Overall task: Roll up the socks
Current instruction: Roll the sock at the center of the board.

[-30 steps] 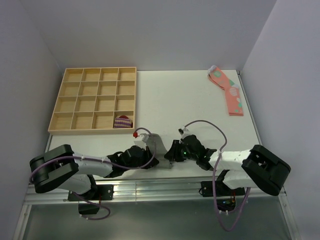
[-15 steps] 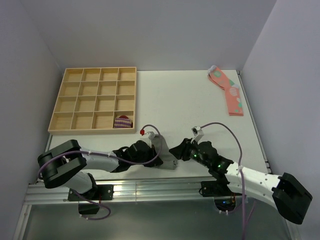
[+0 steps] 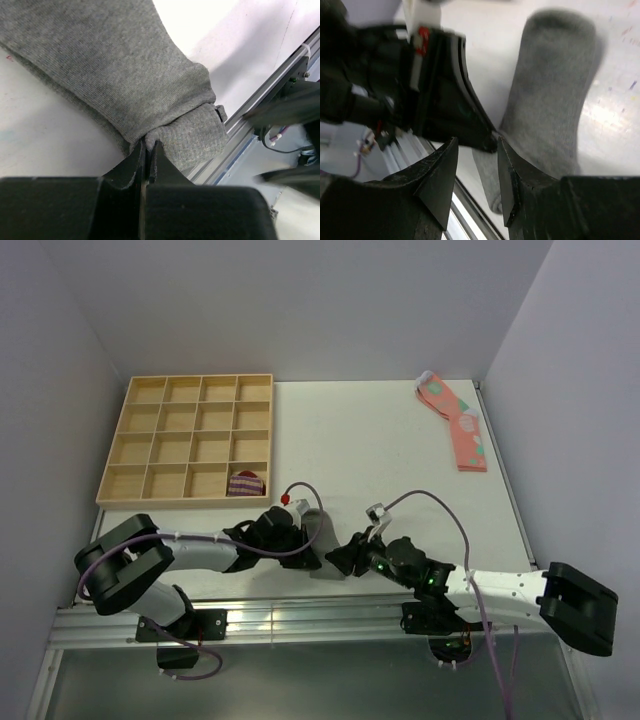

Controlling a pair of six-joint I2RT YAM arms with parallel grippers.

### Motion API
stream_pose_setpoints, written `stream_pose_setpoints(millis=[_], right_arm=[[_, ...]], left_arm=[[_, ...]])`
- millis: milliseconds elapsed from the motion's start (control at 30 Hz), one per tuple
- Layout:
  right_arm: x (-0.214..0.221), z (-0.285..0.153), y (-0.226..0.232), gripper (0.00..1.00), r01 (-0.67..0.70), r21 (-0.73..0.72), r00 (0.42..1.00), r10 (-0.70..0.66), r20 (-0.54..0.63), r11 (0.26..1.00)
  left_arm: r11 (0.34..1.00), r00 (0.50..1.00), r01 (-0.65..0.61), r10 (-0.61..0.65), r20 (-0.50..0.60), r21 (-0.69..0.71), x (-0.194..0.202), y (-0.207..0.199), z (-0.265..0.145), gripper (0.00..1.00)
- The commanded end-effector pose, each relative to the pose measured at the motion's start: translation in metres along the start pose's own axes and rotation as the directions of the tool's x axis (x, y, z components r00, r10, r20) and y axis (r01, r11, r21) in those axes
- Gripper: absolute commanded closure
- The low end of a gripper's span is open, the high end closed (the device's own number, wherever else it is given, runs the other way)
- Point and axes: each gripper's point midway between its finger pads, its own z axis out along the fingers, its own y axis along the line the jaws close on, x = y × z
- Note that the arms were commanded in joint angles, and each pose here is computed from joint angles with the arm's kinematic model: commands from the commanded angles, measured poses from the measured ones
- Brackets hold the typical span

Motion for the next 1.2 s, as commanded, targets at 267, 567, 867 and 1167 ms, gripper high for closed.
stream_pose_setpoints(millis=[267,567,867,1167], right_arm=[[0.048,-0.011,-0.037,0.56,0.069,0.117,0.996,-0.062,-0.067,0.991],[0.062,-0.017,-0.038,0.52,0.096,0.145,0.991,-0.081,-0.104,0.985],[0.076,-0.016,-0.041,0.51,0.15,0.237,0.98,-0.114,-0.161,0.96],[0.085,-0.014,-0.04,0.46,0.258,0.344,0.949,-0.17,-0.265,0.903]], left_arm=[[0.971,0.982,-0.034,-0.01,-0.186,-0.235,0.035,0.064,-0.011,1.0],[0.967,0.977,-0.037,-0.018,-0.212,-0.253,0.035,0.066,-0.01,1.0],[0.96,0.976,-0.054,-0.008,-0.219,-0.273,0.023,0.07,-0.009,1.0],[0.96,0.975,-0.064,0.002,-0.224,-0.272,0.011,0.07,-0.006,1.0]])
